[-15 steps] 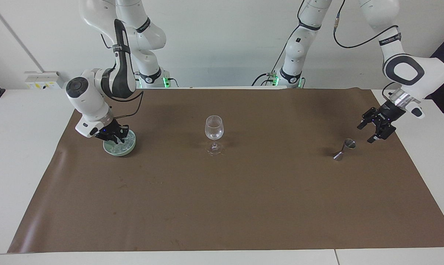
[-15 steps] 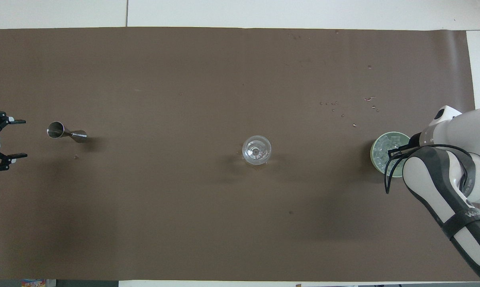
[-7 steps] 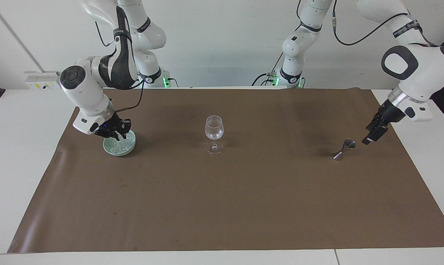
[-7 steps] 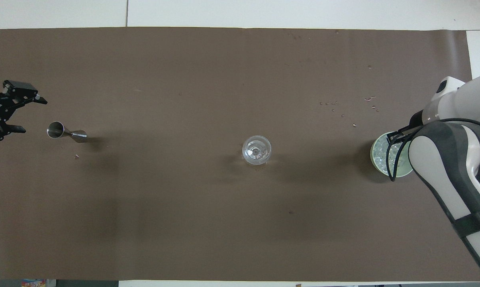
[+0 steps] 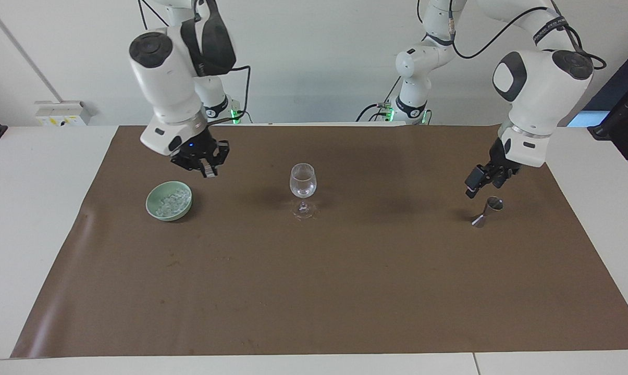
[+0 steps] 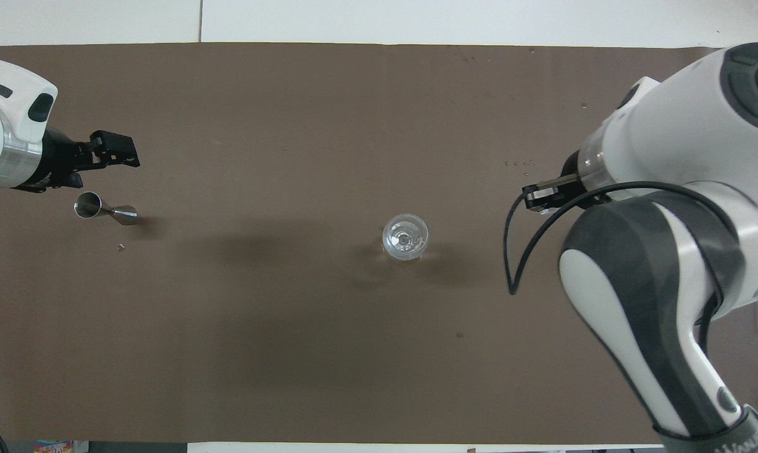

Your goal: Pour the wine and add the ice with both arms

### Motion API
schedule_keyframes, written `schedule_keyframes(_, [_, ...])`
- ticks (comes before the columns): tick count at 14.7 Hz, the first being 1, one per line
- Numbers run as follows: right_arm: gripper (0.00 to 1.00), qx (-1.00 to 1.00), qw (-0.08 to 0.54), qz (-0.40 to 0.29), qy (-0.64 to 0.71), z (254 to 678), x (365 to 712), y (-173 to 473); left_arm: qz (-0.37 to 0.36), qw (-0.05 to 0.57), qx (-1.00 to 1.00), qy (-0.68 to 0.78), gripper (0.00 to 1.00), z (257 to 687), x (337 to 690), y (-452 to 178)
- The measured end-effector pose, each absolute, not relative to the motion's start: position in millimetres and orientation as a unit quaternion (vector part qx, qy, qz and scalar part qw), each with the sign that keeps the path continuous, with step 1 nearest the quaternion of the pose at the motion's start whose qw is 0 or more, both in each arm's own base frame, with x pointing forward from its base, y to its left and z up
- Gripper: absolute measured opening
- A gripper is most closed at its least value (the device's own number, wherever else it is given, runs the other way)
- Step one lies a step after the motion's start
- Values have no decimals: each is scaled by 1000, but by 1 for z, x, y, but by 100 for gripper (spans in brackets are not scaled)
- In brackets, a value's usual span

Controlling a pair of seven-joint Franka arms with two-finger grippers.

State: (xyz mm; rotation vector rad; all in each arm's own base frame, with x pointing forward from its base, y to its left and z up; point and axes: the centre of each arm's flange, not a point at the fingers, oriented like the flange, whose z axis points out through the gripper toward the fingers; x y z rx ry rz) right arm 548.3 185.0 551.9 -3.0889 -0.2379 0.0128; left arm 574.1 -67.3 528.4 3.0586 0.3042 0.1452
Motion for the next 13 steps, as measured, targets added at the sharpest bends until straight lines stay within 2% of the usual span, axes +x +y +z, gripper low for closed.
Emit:
schedule_keyframes(4, [23,-997,63,-15,-32,566,540,264,36,25,997,65,100,578,568,-65])
schedule_keyframes(7, [23,-997,70,-23,-26,555,530,313,23,21,998,45,100,602,564,-49])
schedule_keyframes(10, [23,-997,63,-16,-38,529,523,348,9,18,1000,24,100,614,559,-37])
schedule_keyframes(13, [23,-998,48,-8,-43,514,522,354,-4,17,1000,21,100,610,557,-33])
